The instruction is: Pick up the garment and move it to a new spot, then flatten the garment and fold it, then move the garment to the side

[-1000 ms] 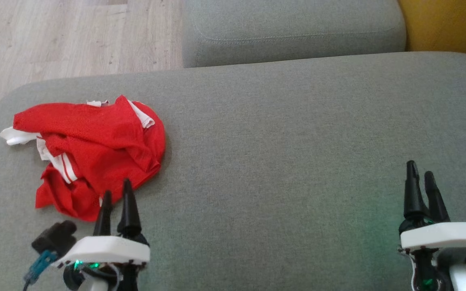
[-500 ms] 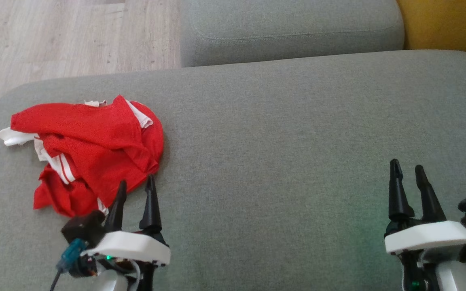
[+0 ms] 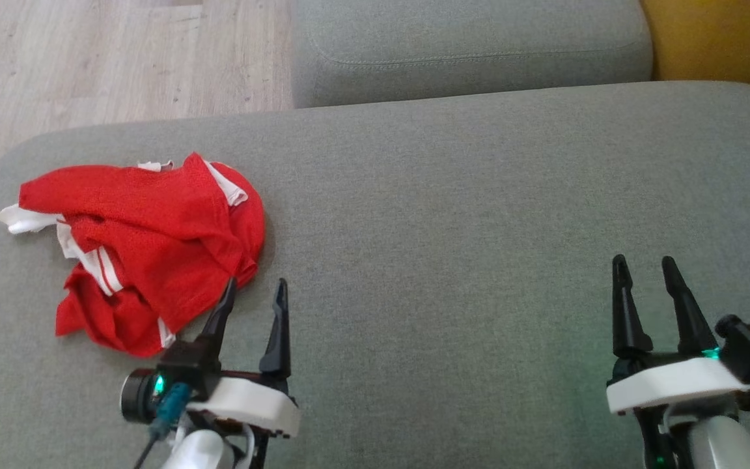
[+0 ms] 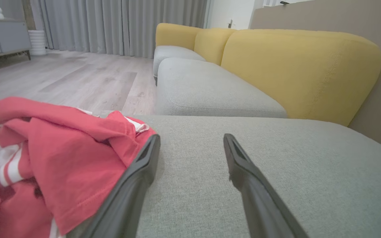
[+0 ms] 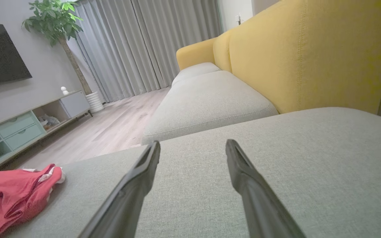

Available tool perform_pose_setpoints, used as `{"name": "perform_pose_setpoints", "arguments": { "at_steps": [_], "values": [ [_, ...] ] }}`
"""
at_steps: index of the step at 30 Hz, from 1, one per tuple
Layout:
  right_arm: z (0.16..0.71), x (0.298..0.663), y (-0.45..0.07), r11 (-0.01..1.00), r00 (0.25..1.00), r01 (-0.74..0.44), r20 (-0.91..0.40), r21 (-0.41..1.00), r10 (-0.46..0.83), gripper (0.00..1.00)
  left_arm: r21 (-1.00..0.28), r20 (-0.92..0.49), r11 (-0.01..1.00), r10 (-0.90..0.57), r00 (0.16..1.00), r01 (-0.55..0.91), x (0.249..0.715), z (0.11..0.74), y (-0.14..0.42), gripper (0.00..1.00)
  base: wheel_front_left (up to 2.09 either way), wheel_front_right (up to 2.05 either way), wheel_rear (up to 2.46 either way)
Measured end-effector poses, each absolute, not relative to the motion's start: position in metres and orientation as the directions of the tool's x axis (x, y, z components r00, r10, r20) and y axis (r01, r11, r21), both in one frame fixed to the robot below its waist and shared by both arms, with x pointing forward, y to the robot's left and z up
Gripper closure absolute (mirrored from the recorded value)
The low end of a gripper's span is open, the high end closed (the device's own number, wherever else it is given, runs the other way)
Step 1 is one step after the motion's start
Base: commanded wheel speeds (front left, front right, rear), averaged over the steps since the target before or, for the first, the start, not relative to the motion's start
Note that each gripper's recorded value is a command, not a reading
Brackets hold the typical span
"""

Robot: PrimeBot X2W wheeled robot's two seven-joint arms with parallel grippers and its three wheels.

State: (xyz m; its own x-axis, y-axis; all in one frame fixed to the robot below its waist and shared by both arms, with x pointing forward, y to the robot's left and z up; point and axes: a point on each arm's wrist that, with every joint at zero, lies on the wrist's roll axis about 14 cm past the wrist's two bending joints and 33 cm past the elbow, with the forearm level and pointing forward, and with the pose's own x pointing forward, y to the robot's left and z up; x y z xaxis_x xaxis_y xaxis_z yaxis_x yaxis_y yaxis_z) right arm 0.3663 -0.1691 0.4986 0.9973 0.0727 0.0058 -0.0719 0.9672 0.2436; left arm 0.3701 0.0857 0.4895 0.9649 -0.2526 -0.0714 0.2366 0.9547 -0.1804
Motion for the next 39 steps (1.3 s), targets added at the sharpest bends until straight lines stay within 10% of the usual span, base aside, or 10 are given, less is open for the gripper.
{"name": "perform_pose_setpoints", "arguments": {
  "at_steps": [16,39],
  "values": [
    [0.499,0.366,-0.159,0.992,0.992,-0.128,0.016,-0.011,0.128,0.0,0.09,-0.035,0.937,-0.335,0.941,0.337,0.367,0.488,0.062,0.0,0.0,0.0,0.0],
    [0.48,0.351,-0.17,0.988,0.997,-0.072,-0.001,0.137,0.073,0.0,-0.089,-0.023,0.957,-0.277,0.96,0.274,0.357,0.48,0.073,0.0,0.0,0.0,0.0]
  ]
}}
